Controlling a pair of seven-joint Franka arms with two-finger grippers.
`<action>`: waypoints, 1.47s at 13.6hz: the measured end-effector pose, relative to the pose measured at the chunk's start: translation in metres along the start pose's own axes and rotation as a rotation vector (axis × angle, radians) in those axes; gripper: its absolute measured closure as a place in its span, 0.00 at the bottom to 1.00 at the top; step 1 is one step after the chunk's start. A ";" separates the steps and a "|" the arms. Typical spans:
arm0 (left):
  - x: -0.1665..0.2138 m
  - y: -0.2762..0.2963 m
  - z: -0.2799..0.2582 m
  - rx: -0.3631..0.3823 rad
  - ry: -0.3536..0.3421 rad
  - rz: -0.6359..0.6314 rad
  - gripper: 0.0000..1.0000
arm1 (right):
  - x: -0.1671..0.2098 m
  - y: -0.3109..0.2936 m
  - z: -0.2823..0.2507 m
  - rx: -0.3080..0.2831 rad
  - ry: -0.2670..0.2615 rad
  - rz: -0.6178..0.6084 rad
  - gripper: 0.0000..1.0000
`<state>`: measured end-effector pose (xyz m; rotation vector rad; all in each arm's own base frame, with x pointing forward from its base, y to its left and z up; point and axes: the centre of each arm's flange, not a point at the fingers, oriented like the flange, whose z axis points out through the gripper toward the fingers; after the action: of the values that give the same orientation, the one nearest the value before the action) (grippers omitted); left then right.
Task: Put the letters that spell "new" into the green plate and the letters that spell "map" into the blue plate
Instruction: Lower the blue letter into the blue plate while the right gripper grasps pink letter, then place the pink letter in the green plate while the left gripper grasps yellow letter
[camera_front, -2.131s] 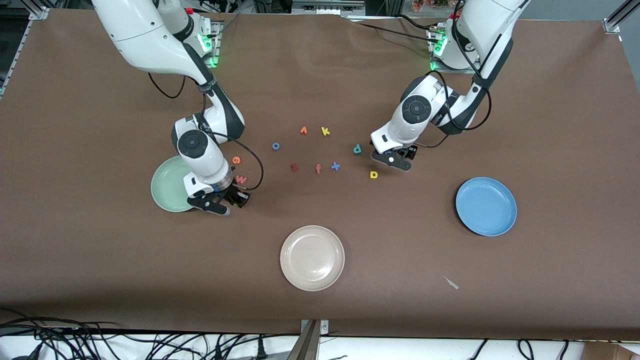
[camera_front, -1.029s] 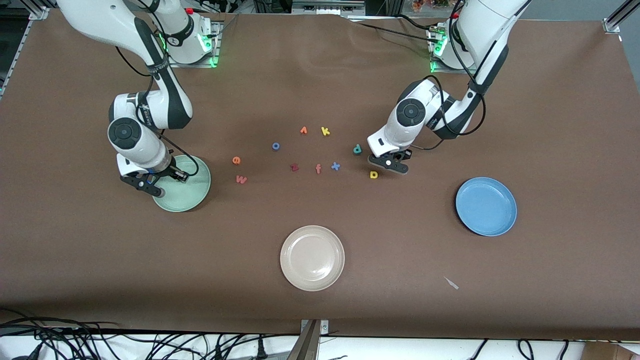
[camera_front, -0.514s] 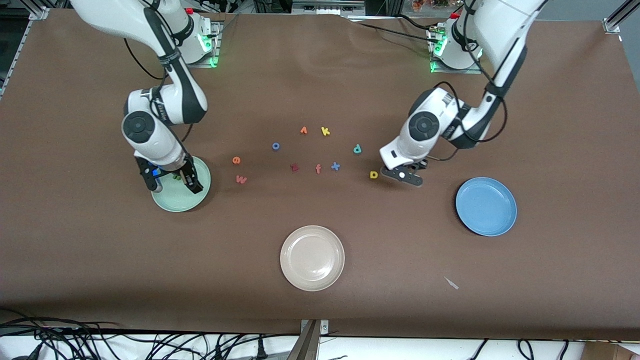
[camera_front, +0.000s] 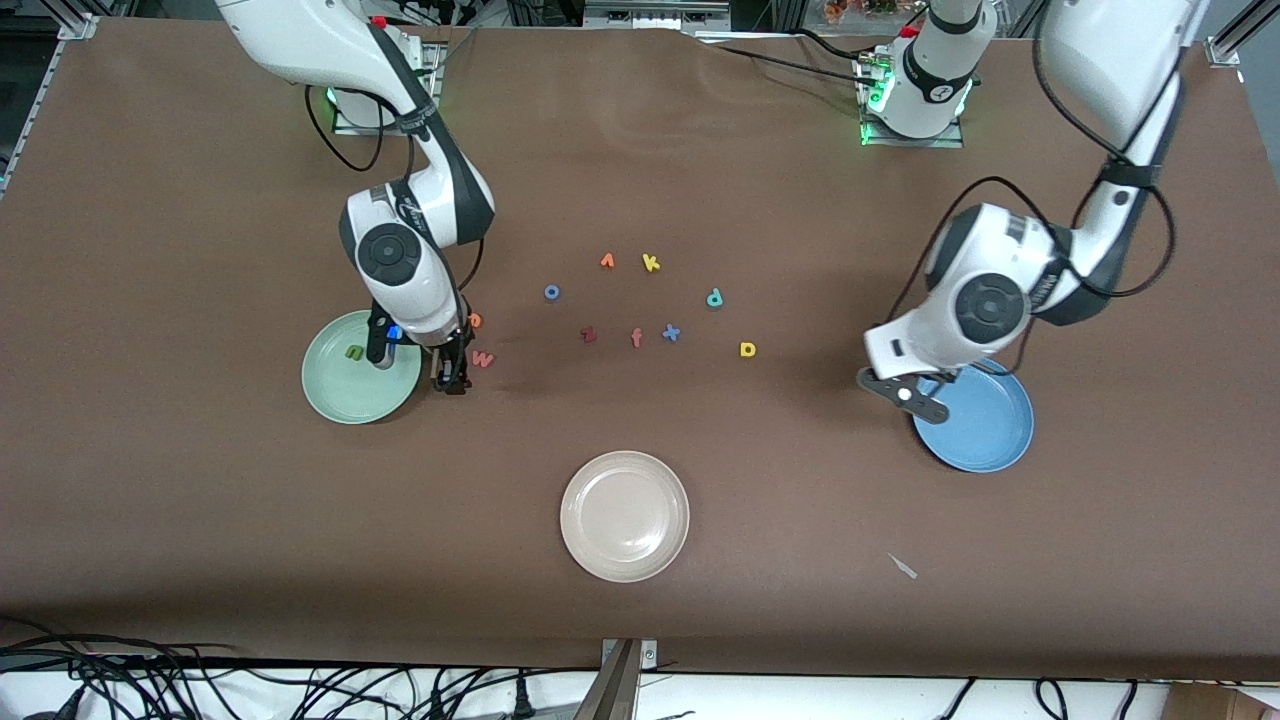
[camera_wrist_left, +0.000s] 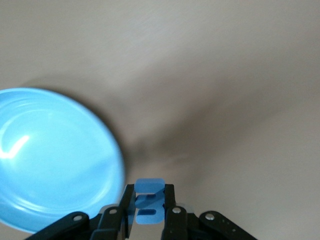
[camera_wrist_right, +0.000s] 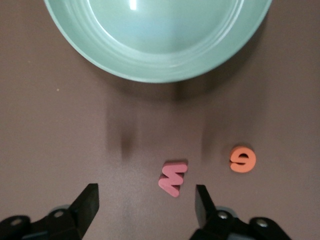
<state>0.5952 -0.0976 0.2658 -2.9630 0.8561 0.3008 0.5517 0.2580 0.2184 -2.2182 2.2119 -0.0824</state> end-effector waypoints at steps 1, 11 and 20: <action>-0.012 -0.027 0.003 -0.010 0.000 0.030 0.73 | 0.002 0.001 0.010 -0.019 -0.005 0.027 0.15; 0.004 -0.086 0.020 -0.125 0.033 0.002 0.26 | -0.003 0.008 0.043 -0.076 -0.023 0.074 0.36; 0.057 0.072 -0.001 -0.201 0.034 -0.354 0.00 | 0.001 0.001 0.037 -0.059 -0.031 0.022 0.74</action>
<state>0.6039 -0.1886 0.2567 -3.2345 0.3045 0.3367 0.5522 0.2558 0.1811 -2.2082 2.2514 0.0175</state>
